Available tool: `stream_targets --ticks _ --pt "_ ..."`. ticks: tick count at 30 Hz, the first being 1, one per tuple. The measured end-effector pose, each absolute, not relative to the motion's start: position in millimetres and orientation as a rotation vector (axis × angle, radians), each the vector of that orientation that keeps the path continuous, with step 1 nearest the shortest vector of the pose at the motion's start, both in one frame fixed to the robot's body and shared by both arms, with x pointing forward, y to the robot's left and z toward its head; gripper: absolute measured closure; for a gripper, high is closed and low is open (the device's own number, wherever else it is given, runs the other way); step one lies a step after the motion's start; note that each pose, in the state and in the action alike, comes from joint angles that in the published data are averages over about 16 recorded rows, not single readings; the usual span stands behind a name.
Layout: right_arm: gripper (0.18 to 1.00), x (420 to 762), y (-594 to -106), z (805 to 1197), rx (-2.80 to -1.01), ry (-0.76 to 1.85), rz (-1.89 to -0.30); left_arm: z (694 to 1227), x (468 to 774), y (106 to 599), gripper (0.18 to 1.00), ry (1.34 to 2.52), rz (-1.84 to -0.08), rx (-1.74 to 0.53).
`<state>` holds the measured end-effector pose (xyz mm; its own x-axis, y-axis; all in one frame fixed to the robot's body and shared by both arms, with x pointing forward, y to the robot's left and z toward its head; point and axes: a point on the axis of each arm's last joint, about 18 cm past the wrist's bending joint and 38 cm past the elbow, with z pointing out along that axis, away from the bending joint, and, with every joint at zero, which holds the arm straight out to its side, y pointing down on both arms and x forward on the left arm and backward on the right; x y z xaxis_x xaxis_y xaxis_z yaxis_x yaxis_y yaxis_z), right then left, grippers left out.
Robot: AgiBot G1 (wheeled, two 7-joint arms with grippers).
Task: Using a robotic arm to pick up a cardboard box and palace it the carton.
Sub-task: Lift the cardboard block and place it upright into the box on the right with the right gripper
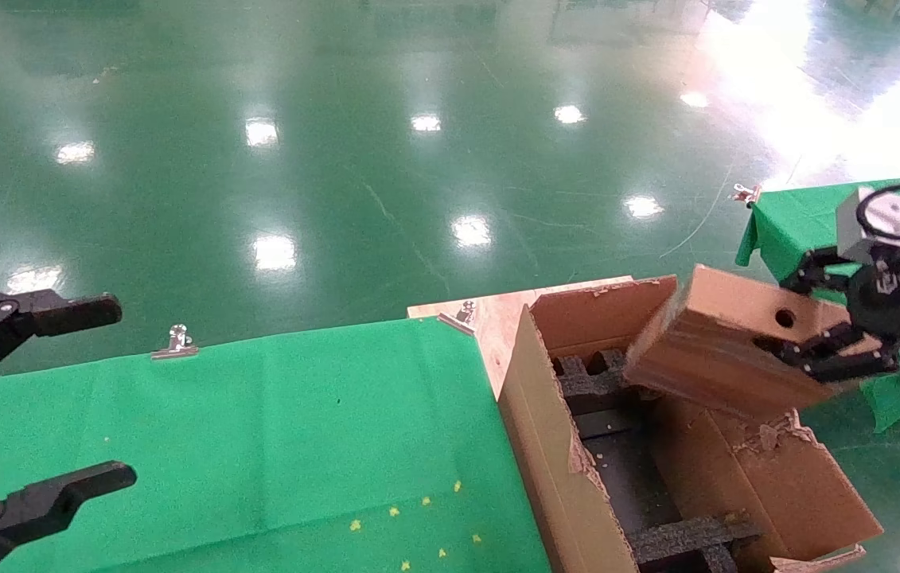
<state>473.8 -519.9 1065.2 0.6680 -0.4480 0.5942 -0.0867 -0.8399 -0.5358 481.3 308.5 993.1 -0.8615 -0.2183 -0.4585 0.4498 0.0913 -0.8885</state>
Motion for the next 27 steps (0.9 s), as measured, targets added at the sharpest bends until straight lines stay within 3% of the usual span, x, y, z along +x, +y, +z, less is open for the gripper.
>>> stream_targets --ticks 13,27 --pt "0.861 476.7 -534.9 1047.2 -2.330 0.616 -0.981 993.1 481.4 308.6 0.184 1.893 -1.822 0.226" --pt "0.863 495.5 -560.7 1009.4 -1.943 1.222 -0.853 993.1 481.4 308.6 0.184 1.893 -1.822 0.226"
